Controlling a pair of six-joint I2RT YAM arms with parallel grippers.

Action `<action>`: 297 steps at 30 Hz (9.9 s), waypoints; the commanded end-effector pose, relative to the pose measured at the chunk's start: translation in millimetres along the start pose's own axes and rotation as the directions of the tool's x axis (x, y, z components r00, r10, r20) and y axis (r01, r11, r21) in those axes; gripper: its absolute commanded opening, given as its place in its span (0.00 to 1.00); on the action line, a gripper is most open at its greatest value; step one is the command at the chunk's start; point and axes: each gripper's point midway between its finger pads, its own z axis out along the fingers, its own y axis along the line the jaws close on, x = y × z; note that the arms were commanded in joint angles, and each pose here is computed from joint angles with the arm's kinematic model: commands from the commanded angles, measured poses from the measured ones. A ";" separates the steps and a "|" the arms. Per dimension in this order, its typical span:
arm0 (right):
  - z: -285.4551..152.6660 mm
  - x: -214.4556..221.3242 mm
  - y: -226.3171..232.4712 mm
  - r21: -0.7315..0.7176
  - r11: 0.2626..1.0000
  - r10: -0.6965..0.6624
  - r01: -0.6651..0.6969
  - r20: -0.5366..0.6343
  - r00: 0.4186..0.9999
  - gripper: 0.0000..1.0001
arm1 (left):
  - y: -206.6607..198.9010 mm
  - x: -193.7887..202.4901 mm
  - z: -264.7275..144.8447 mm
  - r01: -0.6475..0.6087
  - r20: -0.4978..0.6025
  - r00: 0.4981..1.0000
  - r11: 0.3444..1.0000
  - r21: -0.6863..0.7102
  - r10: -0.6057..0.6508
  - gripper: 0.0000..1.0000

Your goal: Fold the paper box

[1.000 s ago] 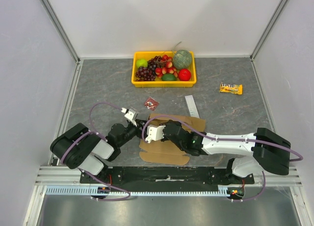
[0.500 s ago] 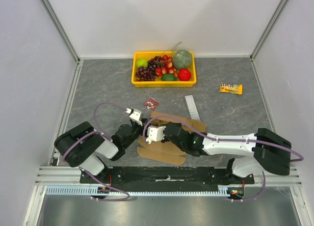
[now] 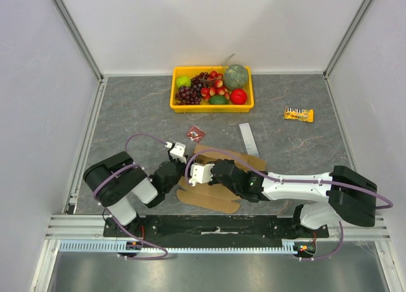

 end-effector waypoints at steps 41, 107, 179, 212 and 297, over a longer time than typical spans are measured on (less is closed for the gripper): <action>-16.0 -37.6 14.0 -0.136 0.975 0.193 -0.173 0.148 0.970 0.33 | -11.8 -29.8 17.0 -0.104 0.149 0.980 0.978 -0.180 0.131 0.10; 56.4 -8.3 -24.4 -0.133 0.631 0.773 -0.765 0.023 0.634 0.00 | -18.9 -24.8 11.3 -0.097 0.169 0.979 0.988 -0.117 0.116 0.24; 39.2 -22.0 -41.6 -0.159 0.668 0.741 -0.727 0.056 0.669 0.05 | -26.5 -57.3 -112.2 0.283 0.076 0.954 0.955 0.092 -0.290 0.43; -92.6 94.5 -76.7 0.292 0.347 0.938 -0.891 -0.094 0.334 0.43 | -93.9 -175.2 12.2 -0.025 -0.086 0.995 0.945 0.327 0.056 0.52; 11.4 86.1 -68.5 0.033 0.492 0.868 -0.870 -0.100 0.487 0.23 | -40.3 -111.7 8.2 -0.008 -0.316 0.946 0.983 0.185 0.067 0.44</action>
